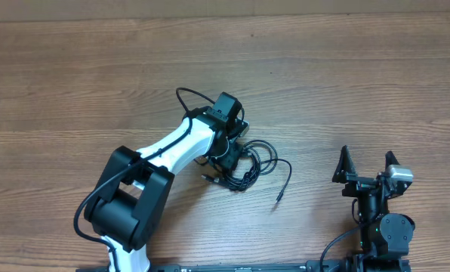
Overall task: Untangle cables
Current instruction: 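Close the left gripper on the cable loops and lift them, then bring the right gripper toward the cables held by the left gripper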
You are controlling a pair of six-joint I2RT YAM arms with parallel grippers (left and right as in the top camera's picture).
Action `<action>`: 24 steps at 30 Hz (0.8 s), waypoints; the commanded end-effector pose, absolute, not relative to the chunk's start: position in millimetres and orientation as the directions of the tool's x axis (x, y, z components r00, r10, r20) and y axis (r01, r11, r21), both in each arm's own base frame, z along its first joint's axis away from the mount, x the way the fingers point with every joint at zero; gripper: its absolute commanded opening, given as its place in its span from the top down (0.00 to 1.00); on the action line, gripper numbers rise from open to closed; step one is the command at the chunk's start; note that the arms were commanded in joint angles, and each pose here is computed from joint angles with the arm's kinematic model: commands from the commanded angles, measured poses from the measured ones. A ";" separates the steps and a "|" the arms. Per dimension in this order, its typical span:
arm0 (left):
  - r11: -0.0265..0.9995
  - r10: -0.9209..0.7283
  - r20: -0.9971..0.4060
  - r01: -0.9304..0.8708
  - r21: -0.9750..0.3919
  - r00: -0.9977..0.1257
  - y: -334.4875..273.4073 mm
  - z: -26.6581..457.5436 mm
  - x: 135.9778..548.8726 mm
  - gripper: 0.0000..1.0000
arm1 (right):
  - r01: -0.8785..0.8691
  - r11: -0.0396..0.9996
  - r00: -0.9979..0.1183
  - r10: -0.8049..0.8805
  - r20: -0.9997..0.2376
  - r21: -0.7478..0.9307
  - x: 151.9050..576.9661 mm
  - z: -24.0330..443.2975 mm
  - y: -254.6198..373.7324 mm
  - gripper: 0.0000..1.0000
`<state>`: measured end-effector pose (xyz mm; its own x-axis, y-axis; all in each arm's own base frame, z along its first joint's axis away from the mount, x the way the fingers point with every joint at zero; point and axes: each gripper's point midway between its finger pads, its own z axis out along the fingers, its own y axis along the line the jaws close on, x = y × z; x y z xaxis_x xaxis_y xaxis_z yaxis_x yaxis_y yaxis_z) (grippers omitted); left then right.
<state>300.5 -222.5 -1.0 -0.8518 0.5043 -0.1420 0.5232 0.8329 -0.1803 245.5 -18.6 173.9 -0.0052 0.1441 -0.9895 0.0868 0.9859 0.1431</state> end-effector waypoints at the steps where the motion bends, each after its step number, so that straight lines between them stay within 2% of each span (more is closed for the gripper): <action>1: 0.851 0.499 -0.057 0.501 -0.158 -0.865 -208.2 -27.2 285.7 0.96 | 0.097 0.984 -0.003 0.147 -0.989 0.146 245.6 171.2 -20.7 0.00; 7: 0.892 0.415 -0.075 0.421 -0.166 -0.907 -216.1 -0.7 307.1 0.96 | 0.097 0.984 -0.003 0.147 -0.989 0.146 245.6 171.3 -20.7 0.00; 18: 0.889 0.406 -0.142 0.426 -0.168 -0.903 -234.2 80.4 343.4 0.96 | 0.097 0.984 -0.003 0.147 -0.989 0.146 245.6 171.3 -20.7 0.00; 24: 0.887 0.387 -0.226 0.428 -0.175 -0.894 -240.9 129.5 365.6 0.96 | 0.091 0.985 -0.004 0.148 -0.989 0.147 245.7 171.3 -19.6 0.00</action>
